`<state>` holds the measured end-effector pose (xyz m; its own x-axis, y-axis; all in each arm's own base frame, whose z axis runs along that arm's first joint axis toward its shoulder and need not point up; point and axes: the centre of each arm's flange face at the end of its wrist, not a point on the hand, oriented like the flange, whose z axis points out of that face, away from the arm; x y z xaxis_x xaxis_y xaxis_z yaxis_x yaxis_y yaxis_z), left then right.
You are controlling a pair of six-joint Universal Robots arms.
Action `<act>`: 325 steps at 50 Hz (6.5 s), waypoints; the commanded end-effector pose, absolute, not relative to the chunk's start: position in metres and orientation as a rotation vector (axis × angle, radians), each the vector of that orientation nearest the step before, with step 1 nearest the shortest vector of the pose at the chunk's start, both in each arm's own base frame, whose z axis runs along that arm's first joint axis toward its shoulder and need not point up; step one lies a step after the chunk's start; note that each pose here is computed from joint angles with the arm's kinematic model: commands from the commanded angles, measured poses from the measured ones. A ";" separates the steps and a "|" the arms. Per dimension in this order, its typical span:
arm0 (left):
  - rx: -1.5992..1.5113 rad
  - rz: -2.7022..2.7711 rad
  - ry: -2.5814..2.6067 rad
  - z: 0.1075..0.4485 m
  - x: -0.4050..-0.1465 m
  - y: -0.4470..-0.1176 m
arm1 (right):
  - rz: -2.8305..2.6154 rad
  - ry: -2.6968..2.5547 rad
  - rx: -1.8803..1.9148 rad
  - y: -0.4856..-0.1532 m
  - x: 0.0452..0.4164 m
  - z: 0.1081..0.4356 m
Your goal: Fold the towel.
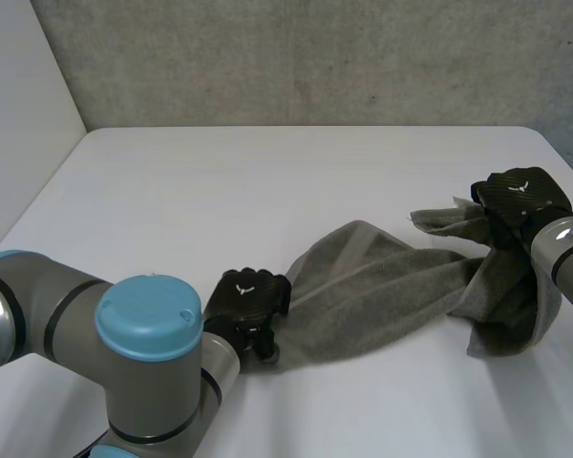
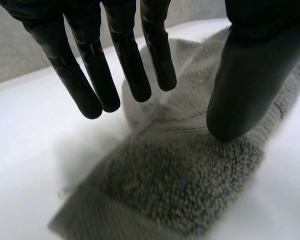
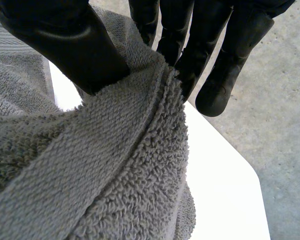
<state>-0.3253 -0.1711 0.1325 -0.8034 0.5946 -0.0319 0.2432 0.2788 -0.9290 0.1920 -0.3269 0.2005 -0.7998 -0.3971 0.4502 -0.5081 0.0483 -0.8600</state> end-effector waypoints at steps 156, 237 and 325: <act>-0.402 2.045 -2.165 0.240 -0.200 -0.268 | 1.850 -2.195 1.236 -0.275 0.281 0.139; -0.235 2.068 -2.021 0.272 -0.206 -0.397 | 2.283 -1.848 1.168 -0.355 0.289 0.301; -0.210 2.120 -2.285 0.215 -0.145 -0.403 | 1.982 -2.251 1.300 -0.293 0.246 0.154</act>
<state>-0.1414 -0.4041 0.2169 -0.9917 0.1000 -0.0804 0.0870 0.0637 -0.9942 0.2441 -0.2804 0.1694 -0.6821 -0.6241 0.3812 -0.4614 -0.0372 -0.8864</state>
